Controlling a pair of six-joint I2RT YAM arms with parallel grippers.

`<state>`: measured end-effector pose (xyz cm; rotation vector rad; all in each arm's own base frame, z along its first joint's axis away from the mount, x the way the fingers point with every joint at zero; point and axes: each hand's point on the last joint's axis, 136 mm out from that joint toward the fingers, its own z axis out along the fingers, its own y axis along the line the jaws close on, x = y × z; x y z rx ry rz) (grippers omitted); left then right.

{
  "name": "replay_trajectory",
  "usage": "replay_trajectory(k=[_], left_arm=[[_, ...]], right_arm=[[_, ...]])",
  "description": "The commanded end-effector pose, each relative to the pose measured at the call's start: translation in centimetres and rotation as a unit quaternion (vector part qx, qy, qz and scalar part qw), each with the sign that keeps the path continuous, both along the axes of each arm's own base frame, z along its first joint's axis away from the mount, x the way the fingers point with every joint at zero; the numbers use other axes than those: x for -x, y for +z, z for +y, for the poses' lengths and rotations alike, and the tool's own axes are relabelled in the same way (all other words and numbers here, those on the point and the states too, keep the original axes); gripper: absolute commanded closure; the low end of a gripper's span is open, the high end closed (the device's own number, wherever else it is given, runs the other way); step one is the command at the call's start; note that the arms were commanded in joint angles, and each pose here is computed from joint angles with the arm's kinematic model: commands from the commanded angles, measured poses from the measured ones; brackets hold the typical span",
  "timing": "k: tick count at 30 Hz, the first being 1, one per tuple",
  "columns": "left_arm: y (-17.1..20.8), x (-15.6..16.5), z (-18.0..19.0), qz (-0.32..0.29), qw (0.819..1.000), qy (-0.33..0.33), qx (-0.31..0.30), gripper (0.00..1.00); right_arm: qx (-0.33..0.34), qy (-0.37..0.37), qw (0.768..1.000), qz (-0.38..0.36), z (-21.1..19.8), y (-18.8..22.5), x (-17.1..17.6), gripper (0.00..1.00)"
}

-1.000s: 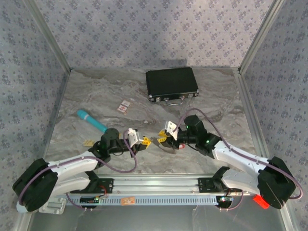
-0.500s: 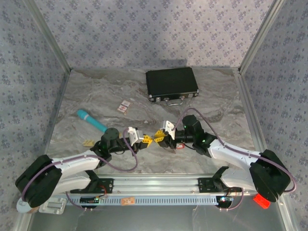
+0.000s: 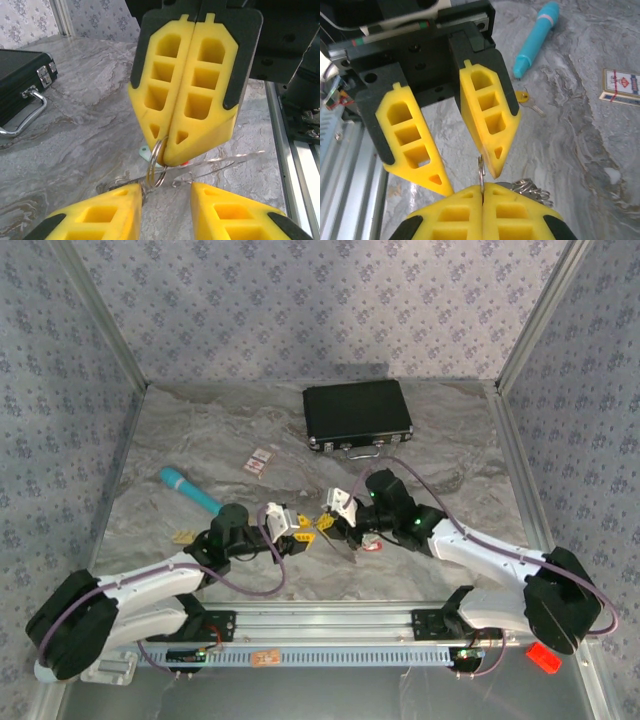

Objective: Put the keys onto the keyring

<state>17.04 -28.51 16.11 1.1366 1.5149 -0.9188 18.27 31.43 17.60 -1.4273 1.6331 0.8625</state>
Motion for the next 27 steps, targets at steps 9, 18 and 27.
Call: replay_trajectory(k=[9,18,27], left_arm=[[0.7,0.4,0.4,-0.024,0.999,-0.004,-0.022,0.71],[1.7,1.0,-0.3,-0.027,0.999,-0.026,0.005,0.73],[1.8,1.1,-0.7,-0.025,0.999,-0.037,0.009,0.79]], right_arm=[[0.169,0.031,0.984,-0.053,-1.5,-0.1,1.2,1.00],[0.201,0.041,0.977,-0.064,-0.5,-0.3,1.1,1.00],[0.191,0.046,0.978,-0.068,0.3,0.5,1.1,1.00]])
